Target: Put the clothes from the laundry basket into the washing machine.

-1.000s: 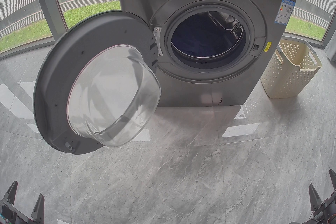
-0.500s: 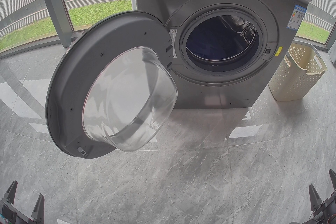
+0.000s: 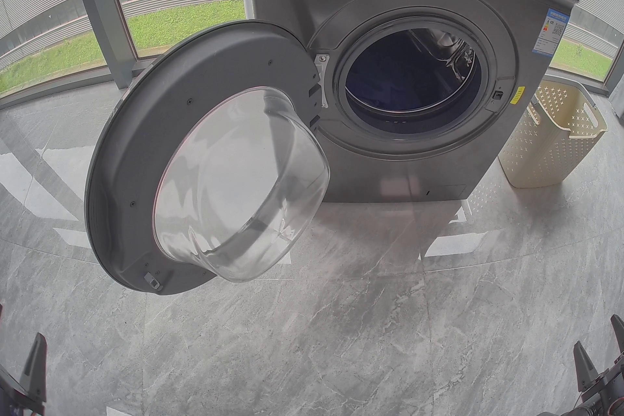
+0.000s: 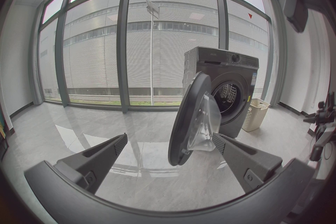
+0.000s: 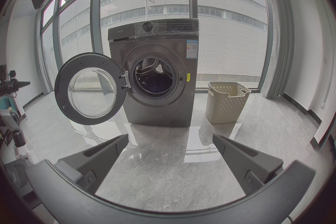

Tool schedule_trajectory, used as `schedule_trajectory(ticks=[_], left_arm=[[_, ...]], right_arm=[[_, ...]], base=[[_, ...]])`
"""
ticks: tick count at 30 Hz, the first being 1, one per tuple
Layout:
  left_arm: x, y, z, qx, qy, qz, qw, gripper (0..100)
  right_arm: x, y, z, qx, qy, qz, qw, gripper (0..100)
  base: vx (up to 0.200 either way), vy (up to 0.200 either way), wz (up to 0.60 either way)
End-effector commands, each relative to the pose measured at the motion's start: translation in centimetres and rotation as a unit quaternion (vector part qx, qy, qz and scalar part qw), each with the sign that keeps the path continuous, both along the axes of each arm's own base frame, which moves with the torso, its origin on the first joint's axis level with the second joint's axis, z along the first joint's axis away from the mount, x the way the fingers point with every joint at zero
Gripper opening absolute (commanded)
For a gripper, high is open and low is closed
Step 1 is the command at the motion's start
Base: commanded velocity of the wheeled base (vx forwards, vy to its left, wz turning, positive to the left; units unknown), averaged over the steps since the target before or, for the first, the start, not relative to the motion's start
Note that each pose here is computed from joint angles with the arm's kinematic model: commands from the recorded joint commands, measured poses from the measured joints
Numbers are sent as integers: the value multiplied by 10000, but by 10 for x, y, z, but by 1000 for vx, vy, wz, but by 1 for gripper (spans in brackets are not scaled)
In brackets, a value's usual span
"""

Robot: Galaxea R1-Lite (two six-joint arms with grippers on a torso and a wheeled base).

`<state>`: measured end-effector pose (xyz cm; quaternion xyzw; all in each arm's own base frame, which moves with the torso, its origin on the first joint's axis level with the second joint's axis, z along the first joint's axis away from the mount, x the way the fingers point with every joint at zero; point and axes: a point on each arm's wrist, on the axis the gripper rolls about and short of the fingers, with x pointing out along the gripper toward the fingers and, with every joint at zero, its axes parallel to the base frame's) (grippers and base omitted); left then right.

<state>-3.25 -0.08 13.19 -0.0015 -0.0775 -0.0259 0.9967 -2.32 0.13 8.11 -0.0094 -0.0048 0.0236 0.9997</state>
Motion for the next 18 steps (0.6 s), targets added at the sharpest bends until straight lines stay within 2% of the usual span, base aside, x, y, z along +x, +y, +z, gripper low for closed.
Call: schedule_trajectory(ticks=[1,5,6,8,11,14,15,18], left_arm=[[65,-4,70,-139,1027,-763,9917,100],[105,-10,82,-154,1267,-1224,9842,100],[105,-10,82,-154,1267,-1224,9842,100],[130,-13,82,-140,1500,-1513,9769,100],[155,-16,84,-116,1599,-1805,9704,100],[166,-18,85,-131,1602,-1903,9685,100],[184,-19,86,-124,1592,-1986,9670,100],[197,-21,86,-129,1528,-2048,9667,100]], right_arm=[[0,0,-5,1,30,2,10000,100],[1,0,-5,1,38,-6,10000,100],[1,0,-5,1,38,-6,10000,100],[0,0,-5,1,30,2,10000,100],[0,0,-5,1,30,2,10000,100],[0,0,-5,1,30,2,10000,100],[0,0,-5,1,30,2,10000,100],[1,0,-5,1,38,2,10000,100]], base=[[0,0,0],[0,0,0],[0,0,0],[0,0,0],[0,0,0],[0,0,0],[0,0,0],[0,0,0]])
